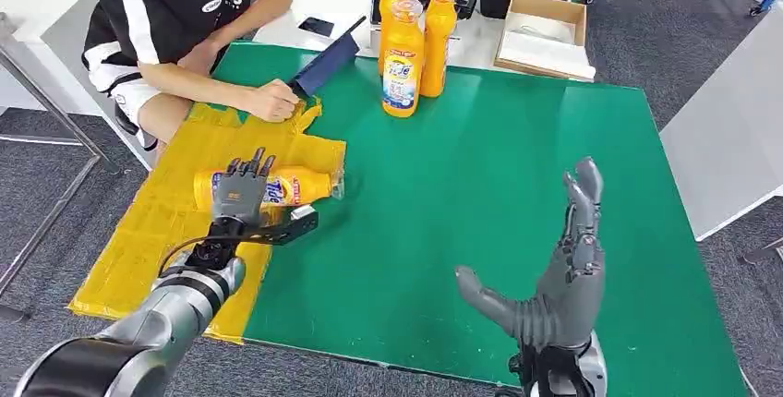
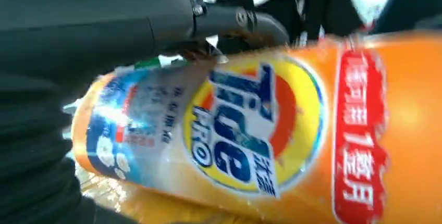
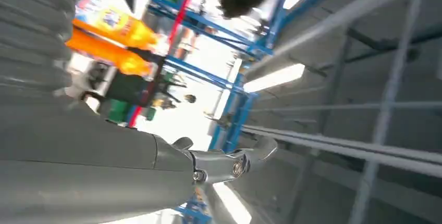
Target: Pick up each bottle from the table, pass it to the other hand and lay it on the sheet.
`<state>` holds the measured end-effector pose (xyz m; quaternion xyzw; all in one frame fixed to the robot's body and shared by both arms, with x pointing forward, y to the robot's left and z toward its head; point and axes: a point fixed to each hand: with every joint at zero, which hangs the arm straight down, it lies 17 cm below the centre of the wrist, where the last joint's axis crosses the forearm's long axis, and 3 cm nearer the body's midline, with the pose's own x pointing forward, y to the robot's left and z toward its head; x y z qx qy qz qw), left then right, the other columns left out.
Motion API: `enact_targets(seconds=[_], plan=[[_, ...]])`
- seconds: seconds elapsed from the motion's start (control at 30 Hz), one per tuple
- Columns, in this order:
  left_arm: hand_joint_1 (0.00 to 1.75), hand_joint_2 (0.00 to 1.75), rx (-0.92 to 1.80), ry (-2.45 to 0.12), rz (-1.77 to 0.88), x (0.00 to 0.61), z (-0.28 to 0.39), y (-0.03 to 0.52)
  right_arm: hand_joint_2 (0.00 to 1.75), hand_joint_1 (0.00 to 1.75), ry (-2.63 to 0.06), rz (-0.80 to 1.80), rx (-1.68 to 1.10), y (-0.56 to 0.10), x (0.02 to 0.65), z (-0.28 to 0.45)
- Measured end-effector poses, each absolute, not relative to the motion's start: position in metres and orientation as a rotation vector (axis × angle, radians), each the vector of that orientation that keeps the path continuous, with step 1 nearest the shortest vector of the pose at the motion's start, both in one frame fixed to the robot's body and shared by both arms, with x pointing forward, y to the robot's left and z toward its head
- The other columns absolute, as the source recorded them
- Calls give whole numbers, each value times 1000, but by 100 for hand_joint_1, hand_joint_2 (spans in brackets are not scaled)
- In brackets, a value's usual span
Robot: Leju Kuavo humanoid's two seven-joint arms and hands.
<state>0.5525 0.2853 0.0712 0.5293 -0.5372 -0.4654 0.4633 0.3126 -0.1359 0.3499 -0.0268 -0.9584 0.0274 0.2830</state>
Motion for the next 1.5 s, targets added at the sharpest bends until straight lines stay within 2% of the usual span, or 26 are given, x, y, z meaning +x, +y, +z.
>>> enact_targets(seconds=[0.23,0.5,0.57,0.63,0.73,1.37,1.43,1.5], plan=[[0,175,1253,-1663,-1037,525,115,244,175,0,-2357,141,-13,-122,346,297],[0,175,1320,-1808,-871,504,167,245,175,0,-2277,159,7,-117,356,272],[0,175,1315,-1947,-829,487,193,233,175,0,-2251,175,-2,-116,357,264],[0,175,1190,-2062,-644,472,207,224,175,0,-2224,175,-12,-116,358,256],[0,175,1032,-2063,-342,455,211,229,175,0,-2184,157,-19,-119,355,244],[0,175,966,-2132,-328,440,225,202,175,0,-2150,145,-32,-126,354,233],[0,175,812,-2137,-281,441,219,197,175,0,-2137,147,-35,-127,355,230],[0,175,505,-2123,-234,436,201,178,175,0,-2105,139,-45,-131,353,220]])
